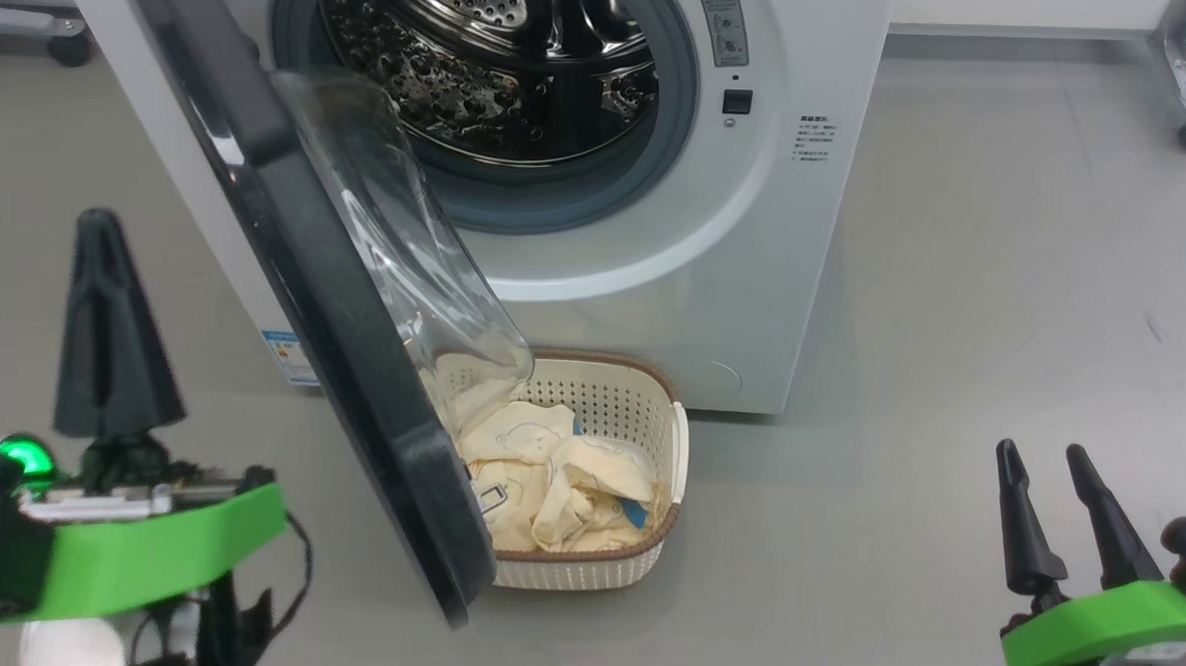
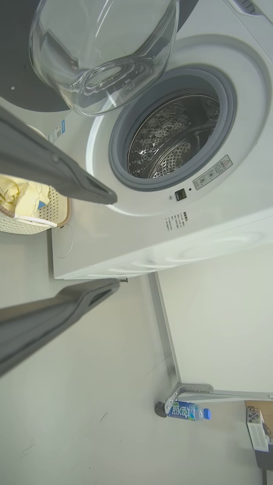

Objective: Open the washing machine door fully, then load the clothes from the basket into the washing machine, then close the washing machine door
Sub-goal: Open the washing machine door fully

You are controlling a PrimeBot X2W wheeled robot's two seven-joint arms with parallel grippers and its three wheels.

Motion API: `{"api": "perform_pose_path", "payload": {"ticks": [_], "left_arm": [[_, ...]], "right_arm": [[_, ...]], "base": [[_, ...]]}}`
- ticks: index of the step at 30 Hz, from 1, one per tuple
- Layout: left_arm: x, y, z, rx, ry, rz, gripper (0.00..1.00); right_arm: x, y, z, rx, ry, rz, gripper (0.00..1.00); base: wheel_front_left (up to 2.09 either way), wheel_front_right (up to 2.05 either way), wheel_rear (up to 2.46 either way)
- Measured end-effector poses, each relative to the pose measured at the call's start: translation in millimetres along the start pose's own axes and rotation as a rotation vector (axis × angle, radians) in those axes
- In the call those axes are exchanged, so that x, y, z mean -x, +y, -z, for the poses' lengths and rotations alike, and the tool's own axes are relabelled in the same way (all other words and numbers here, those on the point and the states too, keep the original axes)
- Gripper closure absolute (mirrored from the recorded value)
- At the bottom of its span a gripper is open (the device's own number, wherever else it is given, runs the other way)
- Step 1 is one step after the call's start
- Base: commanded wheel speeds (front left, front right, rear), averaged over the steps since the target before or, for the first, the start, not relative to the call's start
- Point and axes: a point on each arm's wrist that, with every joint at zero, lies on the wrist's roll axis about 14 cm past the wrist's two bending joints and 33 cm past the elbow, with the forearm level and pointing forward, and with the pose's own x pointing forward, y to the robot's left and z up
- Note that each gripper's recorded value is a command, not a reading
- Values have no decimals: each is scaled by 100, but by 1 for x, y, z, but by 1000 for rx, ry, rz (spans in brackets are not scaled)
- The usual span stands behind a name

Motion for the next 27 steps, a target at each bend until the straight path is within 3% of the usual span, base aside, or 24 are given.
{"api": "perform_pose_path", "payload": {"ticks": [7, 13, 19, 27], "left_arm": [[-8, -102, -41, 117, -42, 268, 100], [20, -167, -20, 305, 110, 391, 100], [57, -184, 42, 335, 378, 374, 100], [98, -170, 100, 316, 601, 282, 100]], "right_arm": [[0, 9, 7, -6, 22, -26, 0], [-3, 18, 12, -10, 37, -53, 0], [-6, 20, 16, -12, 48, -62, 0], [-9, 23, 22, -14, 67, -69, 0]], "base": [[0, 0, 0], [0, 0, 0], [0, 0, 0], [0, 0, 0]]}}
